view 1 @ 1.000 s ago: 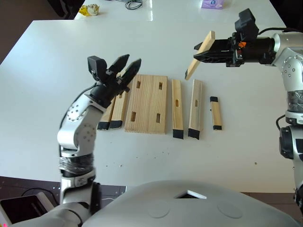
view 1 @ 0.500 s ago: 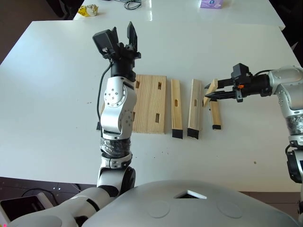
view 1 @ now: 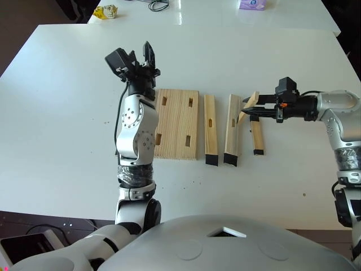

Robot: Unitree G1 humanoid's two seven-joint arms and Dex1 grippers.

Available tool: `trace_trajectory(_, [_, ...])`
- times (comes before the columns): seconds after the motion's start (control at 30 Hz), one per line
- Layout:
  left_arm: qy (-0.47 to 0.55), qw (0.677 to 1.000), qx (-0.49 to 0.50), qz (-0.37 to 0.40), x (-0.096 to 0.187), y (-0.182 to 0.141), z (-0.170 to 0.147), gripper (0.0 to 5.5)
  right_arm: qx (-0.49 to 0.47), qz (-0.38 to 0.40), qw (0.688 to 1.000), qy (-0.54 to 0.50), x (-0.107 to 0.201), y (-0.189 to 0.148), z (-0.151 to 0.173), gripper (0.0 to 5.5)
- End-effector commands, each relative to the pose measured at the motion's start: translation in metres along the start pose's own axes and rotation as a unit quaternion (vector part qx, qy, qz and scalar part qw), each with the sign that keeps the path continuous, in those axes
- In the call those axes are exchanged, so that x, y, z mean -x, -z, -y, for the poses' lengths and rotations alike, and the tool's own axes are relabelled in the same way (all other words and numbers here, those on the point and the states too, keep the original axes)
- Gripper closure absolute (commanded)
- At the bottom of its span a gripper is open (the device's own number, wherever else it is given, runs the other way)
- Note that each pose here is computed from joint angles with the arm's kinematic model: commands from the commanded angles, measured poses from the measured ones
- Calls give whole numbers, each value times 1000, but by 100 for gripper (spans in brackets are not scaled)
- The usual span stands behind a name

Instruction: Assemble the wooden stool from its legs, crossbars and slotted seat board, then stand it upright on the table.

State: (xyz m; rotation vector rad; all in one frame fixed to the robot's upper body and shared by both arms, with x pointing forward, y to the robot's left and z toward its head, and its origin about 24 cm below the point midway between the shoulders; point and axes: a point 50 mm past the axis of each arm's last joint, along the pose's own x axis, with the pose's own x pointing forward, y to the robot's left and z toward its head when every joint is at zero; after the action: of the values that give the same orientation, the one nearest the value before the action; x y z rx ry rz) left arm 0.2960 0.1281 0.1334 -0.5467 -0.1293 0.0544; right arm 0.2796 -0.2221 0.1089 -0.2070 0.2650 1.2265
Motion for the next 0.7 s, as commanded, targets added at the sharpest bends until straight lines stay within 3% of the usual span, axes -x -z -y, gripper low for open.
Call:
trace_trajectory(0.03, [-5, 998, 52, -43, 10, 22, 10, 284, -6, 27, 999, 17, -2, 0, -4, 418])
trace_trajectory(0.7, [15, 997, 45, -59, 8, 24, 14, 284, -13, 20, 1000, 9, -5, 7, -9, 418])
